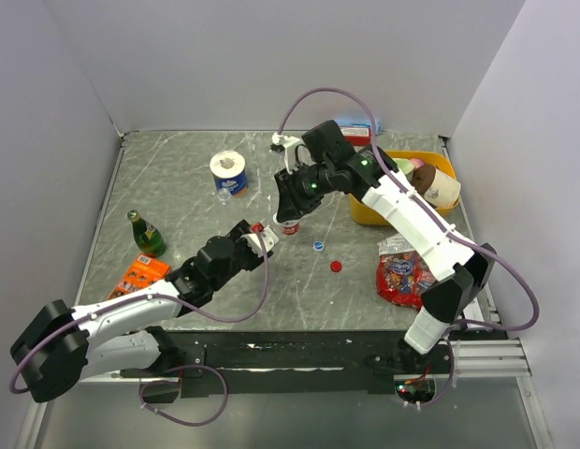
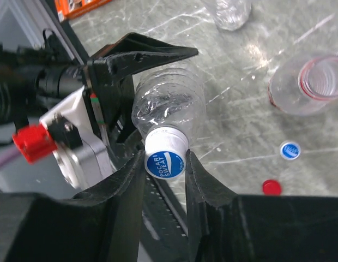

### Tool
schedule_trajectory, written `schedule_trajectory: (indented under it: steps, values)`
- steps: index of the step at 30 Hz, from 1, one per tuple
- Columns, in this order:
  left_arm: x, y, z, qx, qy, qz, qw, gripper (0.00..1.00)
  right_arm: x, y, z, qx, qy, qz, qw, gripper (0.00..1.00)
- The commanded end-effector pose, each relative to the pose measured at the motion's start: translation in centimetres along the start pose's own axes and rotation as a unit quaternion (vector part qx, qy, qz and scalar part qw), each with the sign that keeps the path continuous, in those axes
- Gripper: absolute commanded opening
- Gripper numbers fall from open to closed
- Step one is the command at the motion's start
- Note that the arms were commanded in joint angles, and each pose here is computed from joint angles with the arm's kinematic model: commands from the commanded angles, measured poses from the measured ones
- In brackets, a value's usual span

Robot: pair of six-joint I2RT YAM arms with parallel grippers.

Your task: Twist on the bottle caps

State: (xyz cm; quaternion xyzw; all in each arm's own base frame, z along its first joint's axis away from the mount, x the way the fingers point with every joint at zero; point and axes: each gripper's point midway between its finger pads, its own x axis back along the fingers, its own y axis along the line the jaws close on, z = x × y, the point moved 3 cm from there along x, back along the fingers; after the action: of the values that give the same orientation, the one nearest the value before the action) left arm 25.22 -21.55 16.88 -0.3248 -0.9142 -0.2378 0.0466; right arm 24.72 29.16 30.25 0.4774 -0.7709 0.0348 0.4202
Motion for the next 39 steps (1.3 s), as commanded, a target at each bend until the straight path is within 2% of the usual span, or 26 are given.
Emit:
schedule_trajectory:
  steps: [1,2,3,5,7,8,9,10,11,12,13,14,15,16,17,18,20,21,23,28,32,39]
  values:
    - [-0.6,2.9,-6.4,0.034,-0.074,-0.062,0.995,0.01,-0.7,-0.2,-0.8,-0.055,0.003,0.021,0.998,0.0]
    - [-0.6,2.6,-6.8,0.034,-0.077,-0.042,0.996,0.01,0.4,0.0,-2.0,-0.036,-0.021,0.023,0.999,0.22]
    - [-0.5,2.3,-6.8,0.032,-0.072,-0.026,0.997,0.01,1.5,-0.5,-2.9,-0.005,-0.04,0.03,0.999,0.37]
    - [0.0,0.6,-6.7,0.029,-0.065,0.058,0.996,0.01,5.1,-0.1,-5.4,0.048,-0.092,0.03,0.994,0.58]
    - [0.9,-0.9,-7.0,0.019,-0.07,0.136,0.988,0.01,8.1,-0.5,-6.5,0.125,-0.124,0.031,0.984,0.63]
    - [1.6,-1.7,-6.0,0.013,-0.046,0.178,0.983,0.01,9.5,-0.2,-6.7,0.16,-0.133,0.029,0.978,0.65]
    - [2.6,-3.3,-6.6,-0.001,-0.07,0.247,0.966,0.01,11.2,0.5,-6.5,0.246,-0.147,0.03,0.958,0.65]
    - [3.5,-4.1,-6.7,-0.013,-0.07,0.288,0.955,0.01,10.2,0.3,-4.7,0.275,-0.126,0.011,0.953,0.66]
    - [4.3,-4.8,-5.8,-0.012,-0.054,0.328,0.943,0.01,10.3,0.7,-4.4,0.318,-0.141,0.001,0.937,0.66]
    - [4.6,-4.9,-5.8,-0.012,-0.054,0.346,0.937,0.01,12.6,2.1,-3.5,0.412,-0.168,0.003,0.895,0.66]
    - [4.4,-4.7,-6.3,-0.015,-0.055,0.359,0.932,0.01,10.3,1.9,-0.6,0.442,-0.147,-0.04,0.884,0.67]
    - [4.8,-4.3,-4.9,-0.01,-0.023,0.378,0.925,0.01,10.2,2.1,0.1,0.492,-0.158,-0.037,0.855,0.67]
    - [5.1,-4.5,-4.9,-0.038,-0.041,0.416,0.908,0.01,11.2,3.0,0.9,0.573,-0.175,-0.018,0.8,0.68]
    - [4.3,-3.9,-5.5,-0.045,-0.037,0.428,0.902,0.01,8.9,3.1,3.3,0.602,-0.149,-0.037,0.784,0.68]
    - [4.2,-3.3,-5.1,-0.044,-0.022,0.44,0.897,0.01,8.6,3.3,3.7,0.653,-0.146,-0.029,0.742,0.68]
    - [4.8,-3.4,-4.2,-0.051,0.001,0.468,0.882,0.01,8.8,3.9,4.2,0.675,-0.152,-0.029,0.721,0.68]
    - [3.8,-2.7,-4.6,-0.038,0.015,0.488,0.872,0.01,8.1,5.1,5.0,0.702,-0.153,-0.048,0.694,0.68]
    - [4.1,-2.7,-4.4,-0.04,0.022,0.501,0.864,0.01,7.6,5.3,5.3,0.705,-0.145,-0.057,0.692,0.68]
    - [3.6,-2.5,-4.6,-0.042,0.02,0.505,0.862,0.01,7.6,6.2,5.2,0.717,-0.143,-0.071,0.679,0.66]
    - [4.0,-2.6,-4.0,-0.058,0.024,0.519,0.853,0.01,7.5,6.8,3.9,0.727,-0.155,-0.067,0.666,0.65]
    - [4.2,-2.7,-4.2,-0.063,0.021,0.532,0.844,0.01,7.0,6.3,4.5,0.747,-0.136,-0.072,0.646,0.63]
    - [4.1,-2.2,-4.3,-0.088,0.016,0.521,0.849,0.01,6.5,6.2,4.7,0.757,-0.126,-0.081,0.636,0.6]
